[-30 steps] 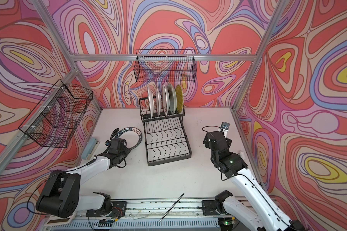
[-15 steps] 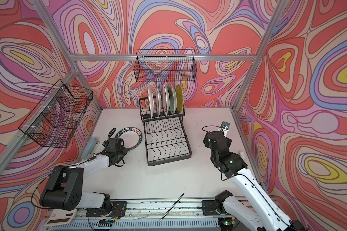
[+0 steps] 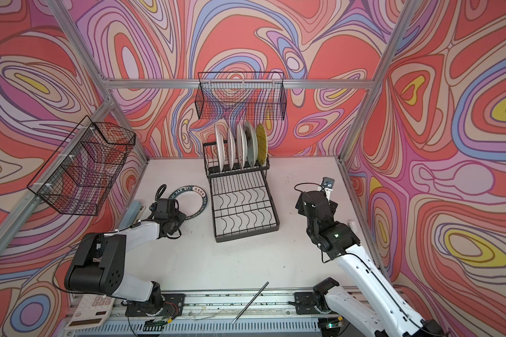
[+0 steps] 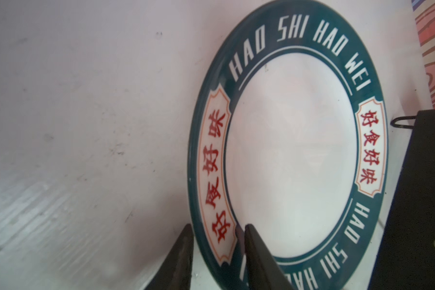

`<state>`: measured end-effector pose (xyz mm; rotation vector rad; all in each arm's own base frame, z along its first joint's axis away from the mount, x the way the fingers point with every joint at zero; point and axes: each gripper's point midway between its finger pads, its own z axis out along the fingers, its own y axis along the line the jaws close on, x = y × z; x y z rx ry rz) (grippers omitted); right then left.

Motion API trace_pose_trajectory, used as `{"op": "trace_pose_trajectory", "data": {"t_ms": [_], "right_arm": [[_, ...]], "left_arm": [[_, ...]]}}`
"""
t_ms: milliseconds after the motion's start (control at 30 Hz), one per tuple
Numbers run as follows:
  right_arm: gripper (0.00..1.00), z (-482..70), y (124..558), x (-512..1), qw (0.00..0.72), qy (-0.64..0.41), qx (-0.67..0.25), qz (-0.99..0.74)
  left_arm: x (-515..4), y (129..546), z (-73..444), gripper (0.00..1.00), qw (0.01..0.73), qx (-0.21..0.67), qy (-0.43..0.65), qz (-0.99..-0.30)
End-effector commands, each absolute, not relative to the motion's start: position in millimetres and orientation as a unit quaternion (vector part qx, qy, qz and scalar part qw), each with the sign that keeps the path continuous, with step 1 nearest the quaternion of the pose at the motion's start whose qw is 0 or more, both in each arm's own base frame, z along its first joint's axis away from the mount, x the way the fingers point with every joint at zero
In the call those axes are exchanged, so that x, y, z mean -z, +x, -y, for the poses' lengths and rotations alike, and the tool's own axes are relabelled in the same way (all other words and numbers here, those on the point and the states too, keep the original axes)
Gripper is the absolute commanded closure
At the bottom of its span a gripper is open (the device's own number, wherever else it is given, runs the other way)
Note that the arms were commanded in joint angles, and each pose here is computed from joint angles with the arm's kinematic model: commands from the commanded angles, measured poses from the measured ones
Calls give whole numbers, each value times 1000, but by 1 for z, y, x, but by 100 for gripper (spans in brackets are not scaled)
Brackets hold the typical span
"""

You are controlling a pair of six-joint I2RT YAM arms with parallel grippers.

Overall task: Load the plates into the dish rack
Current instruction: 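Close the left gripper on the plate's rim nearest the robot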

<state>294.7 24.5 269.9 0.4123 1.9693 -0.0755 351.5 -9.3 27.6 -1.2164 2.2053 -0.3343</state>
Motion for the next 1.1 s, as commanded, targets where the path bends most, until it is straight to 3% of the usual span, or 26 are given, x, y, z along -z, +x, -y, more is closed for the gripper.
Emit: {"op": "trace_pose_trajectory", "data": {"t_ms": [0, 167, 367, 533, 1067], "right_arm": [[16, -22, 298, -274, 541, 178, 35, -821], [16, -23, 299, -274, 541, 177, 35, -821], [16, -26, 300, -276, 544, 173, 27, -820], [16, -26, 300, -275, 544, 172, 27, -821], [16, -28, 300, -275, 547, 169, 20, -820]], "left_arm": [[-28, 359, 7, 65, 296, 128, -467, -823], [-23, 359, 5, 70, 292, 122, -473, -822], [-21, 357, 0, 87, 292, 110, -481, -819], [-24, 355, -5, 94, 298, 101, -489, -813], [-81, 341, -22, 100, 360, 85, -485, -793]]}}
